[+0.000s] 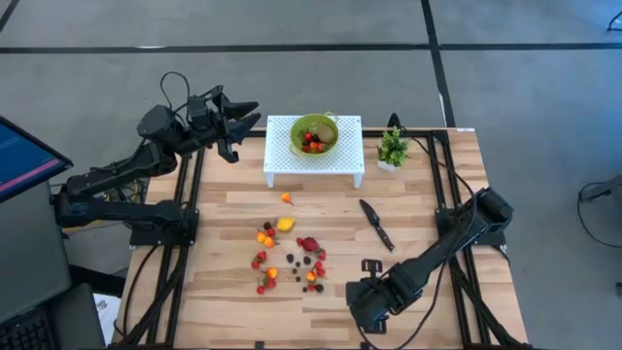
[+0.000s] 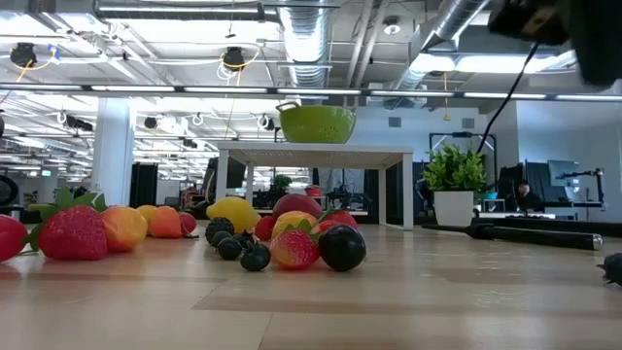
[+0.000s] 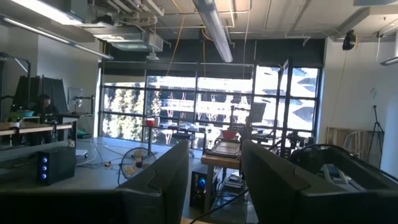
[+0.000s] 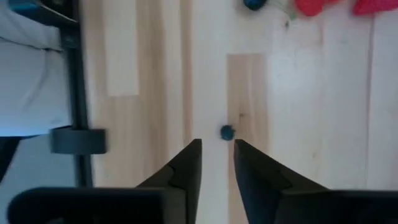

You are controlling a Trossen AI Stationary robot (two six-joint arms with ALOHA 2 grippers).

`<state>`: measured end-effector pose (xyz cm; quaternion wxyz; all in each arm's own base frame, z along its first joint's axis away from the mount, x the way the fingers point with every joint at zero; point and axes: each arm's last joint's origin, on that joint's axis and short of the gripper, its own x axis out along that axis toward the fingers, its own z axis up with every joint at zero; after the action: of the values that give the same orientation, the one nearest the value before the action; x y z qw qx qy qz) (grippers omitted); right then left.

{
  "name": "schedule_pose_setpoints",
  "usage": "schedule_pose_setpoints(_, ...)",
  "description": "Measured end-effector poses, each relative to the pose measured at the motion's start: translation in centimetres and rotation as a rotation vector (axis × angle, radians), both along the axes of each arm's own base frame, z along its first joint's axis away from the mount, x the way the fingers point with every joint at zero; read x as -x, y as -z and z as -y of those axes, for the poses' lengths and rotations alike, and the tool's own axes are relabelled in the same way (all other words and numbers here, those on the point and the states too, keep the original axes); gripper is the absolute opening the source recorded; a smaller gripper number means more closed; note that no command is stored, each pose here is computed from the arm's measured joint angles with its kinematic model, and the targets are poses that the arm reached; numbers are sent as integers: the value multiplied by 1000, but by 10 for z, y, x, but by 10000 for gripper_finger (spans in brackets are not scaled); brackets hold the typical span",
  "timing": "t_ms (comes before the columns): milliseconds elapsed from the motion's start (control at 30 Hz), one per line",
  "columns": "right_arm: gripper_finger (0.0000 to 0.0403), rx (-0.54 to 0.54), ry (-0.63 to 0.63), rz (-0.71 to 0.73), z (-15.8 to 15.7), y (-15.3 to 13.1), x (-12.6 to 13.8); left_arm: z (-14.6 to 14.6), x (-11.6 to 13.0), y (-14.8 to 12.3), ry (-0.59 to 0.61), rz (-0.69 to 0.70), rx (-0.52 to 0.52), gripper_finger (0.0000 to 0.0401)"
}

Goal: Pick & Place Fruit
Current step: Put the black blueberry into the green strainer bowl

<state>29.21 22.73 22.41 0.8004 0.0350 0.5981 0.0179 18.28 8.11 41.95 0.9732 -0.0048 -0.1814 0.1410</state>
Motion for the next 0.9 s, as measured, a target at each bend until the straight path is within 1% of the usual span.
schedule_pose_setpoints(133,112,-8,16,-25,6,11,-4,0,0,0,0,3,-1,142)
schedule_pose_setpoints(400,149,16,40,-107,11,45,-19,0,0,0,0,4,-2,142)
schedule_pose_setpoints(567,164,-24,31,-198,9,64,-22,0,0,0,0,5,-2,142)
schedule_pose_setpoints(633,168,-40,20,-214,7,66,-22,0,0,0,0,4,-2,142)
schedule_pose_setpoints(733,172,-46,-8,-199,6,65,-22,0,0,0,0,5,-2,142)
schedule_pose_setpoints(833,174,-32,-20,-194,6,65,-22,0,0,0,0,5,-2,142)
schedule_pose_setpoints(900,173,-19,-20,-199,6,70,-24,0,0,0,0,5,-2,142)
